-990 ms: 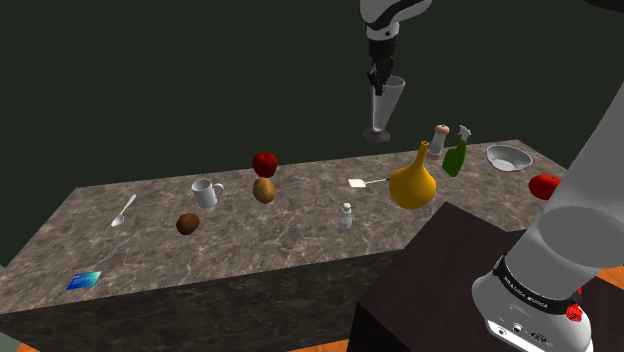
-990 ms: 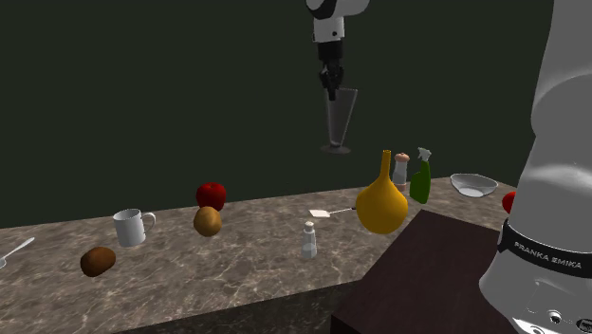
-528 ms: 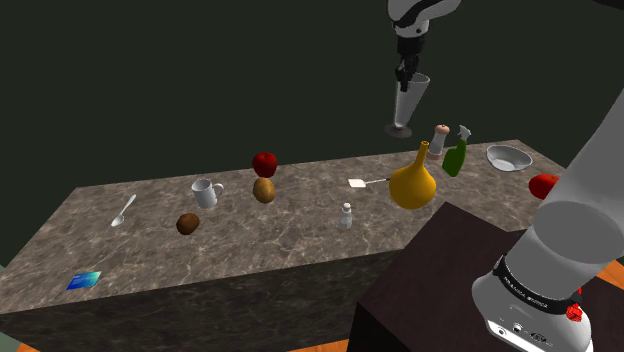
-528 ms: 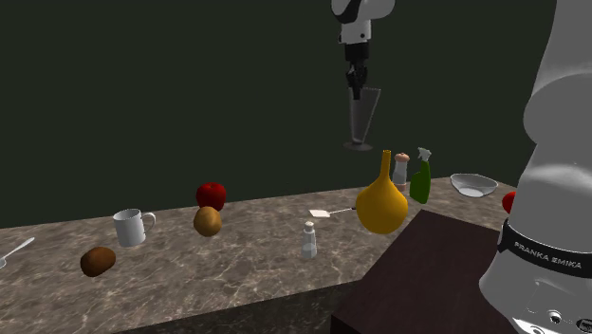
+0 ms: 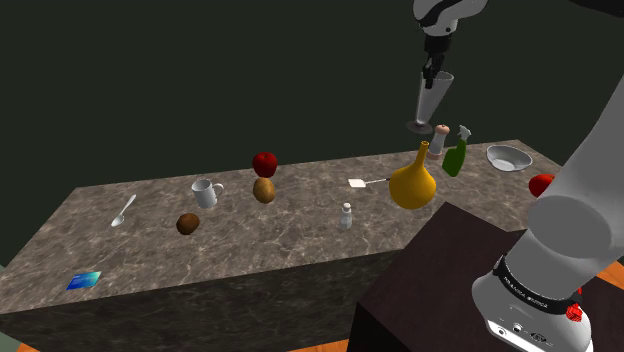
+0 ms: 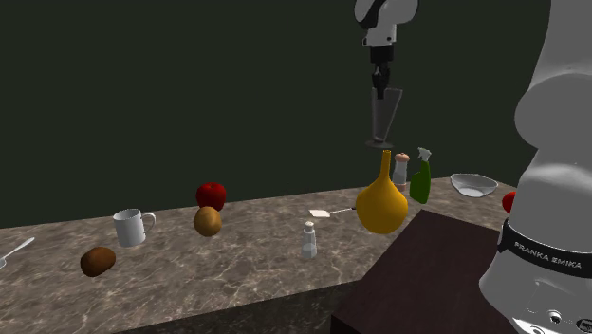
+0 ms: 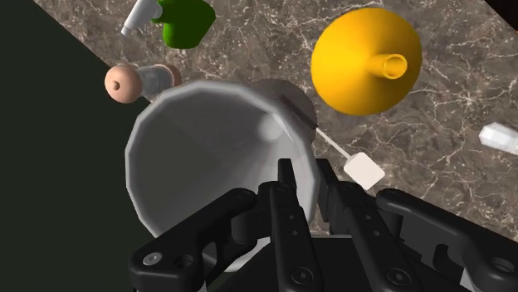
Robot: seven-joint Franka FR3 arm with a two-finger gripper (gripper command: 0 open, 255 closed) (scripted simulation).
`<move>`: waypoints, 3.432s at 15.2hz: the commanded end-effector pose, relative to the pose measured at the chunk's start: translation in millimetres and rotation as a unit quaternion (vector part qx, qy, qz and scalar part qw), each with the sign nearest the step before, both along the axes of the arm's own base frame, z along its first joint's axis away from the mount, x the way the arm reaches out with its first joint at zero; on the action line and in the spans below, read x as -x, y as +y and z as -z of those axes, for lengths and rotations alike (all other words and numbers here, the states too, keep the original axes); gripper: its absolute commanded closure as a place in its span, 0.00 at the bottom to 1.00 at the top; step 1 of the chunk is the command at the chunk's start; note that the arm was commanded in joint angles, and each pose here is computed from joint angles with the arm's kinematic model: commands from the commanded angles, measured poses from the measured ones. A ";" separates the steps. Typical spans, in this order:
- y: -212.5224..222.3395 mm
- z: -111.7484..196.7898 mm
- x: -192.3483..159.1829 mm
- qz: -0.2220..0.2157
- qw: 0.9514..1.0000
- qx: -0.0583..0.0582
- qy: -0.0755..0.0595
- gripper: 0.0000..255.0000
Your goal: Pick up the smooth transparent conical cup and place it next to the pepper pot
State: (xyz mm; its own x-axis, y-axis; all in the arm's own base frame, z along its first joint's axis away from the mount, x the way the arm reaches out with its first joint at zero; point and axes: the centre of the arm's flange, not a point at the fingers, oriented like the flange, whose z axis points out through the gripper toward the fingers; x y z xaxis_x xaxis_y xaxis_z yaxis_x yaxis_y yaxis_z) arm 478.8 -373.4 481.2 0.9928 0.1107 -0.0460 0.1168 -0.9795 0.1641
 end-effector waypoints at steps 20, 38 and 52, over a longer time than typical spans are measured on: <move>-147.1 43.6 69.7 -0.001 1.000 0.000 0.000 1.00; -147.1 138.7 69.7 -0.001 1.000 0.000 0.000 1.00; -147.1 212.6 69.7 -0.001 1.000 0.000 0.000 1.00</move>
State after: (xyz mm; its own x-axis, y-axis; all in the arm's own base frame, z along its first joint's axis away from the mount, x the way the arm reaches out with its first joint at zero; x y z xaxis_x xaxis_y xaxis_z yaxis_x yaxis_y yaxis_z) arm 409.7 -520.4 274.3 0.9926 0.1123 -0.0462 0.1184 -0.9794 0.1638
